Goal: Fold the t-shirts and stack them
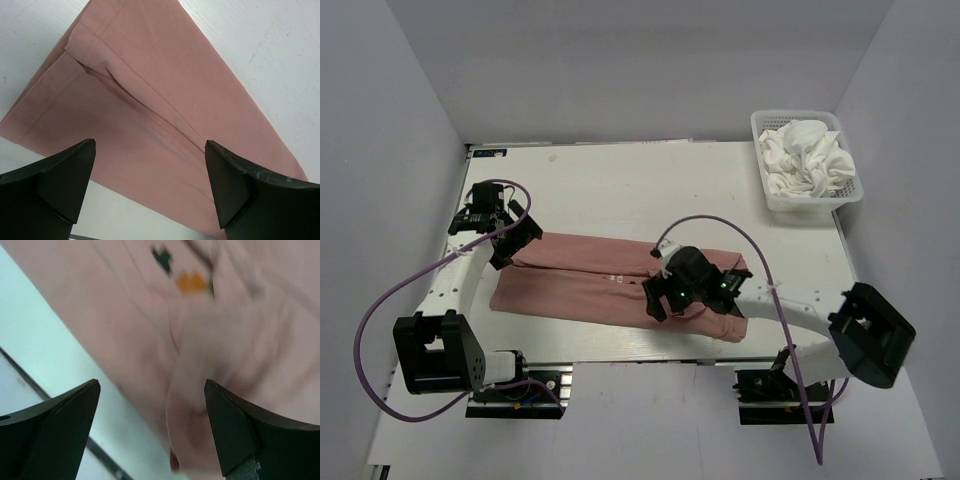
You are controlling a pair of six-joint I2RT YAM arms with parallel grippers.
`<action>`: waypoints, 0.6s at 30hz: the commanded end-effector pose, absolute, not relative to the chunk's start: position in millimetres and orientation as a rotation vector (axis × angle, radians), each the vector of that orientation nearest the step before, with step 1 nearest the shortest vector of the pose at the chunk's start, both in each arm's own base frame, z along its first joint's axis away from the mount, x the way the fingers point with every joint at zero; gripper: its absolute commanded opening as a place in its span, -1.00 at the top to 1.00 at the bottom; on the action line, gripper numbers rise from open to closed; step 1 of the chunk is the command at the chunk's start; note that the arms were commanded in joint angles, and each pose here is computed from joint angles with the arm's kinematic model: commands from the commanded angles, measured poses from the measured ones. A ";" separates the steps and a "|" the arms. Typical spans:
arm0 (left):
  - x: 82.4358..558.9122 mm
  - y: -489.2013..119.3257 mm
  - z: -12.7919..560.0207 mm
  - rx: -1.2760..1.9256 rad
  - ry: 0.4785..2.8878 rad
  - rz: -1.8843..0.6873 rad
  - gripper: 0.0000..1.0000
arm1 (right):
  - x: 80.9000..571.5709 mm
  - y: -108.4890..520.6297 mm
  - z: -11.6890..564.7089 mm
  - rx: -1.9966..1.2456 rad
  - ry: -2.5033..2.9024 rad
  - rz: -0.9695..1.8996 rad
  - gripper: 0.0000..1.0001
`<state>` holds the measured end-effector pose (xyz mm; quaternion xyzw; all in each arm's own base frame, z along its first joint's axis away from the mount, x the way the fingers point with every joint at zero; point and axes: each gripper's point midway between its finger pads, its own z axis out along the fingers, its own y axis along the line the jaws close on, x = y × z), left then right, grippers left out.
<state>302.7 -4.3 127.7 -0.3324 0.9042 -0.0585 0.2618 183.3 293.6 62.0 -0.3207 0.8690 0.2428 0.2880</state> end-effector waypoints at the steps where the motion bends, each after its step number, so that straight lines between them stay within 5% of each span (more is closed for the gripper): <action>1: 303.5 -6.0 131.9 -0.875 2.439 -0.172 -1.00 | 158.5 273.1 62.1 -0.744 2.379 0.722 -0.81; 11: 311.1 -12.7 126.2 -0.867 2.461 -0.218 -1.00 | 94.7 246.5 47.2 -0.821 2.477 0.931 -0.81; 18: 313.5 -12.6 126.8 -0.867 2.461 -0.218 -1.00 | 116.0 242.0 89.3 -0.757 2.314 0.878 -0.81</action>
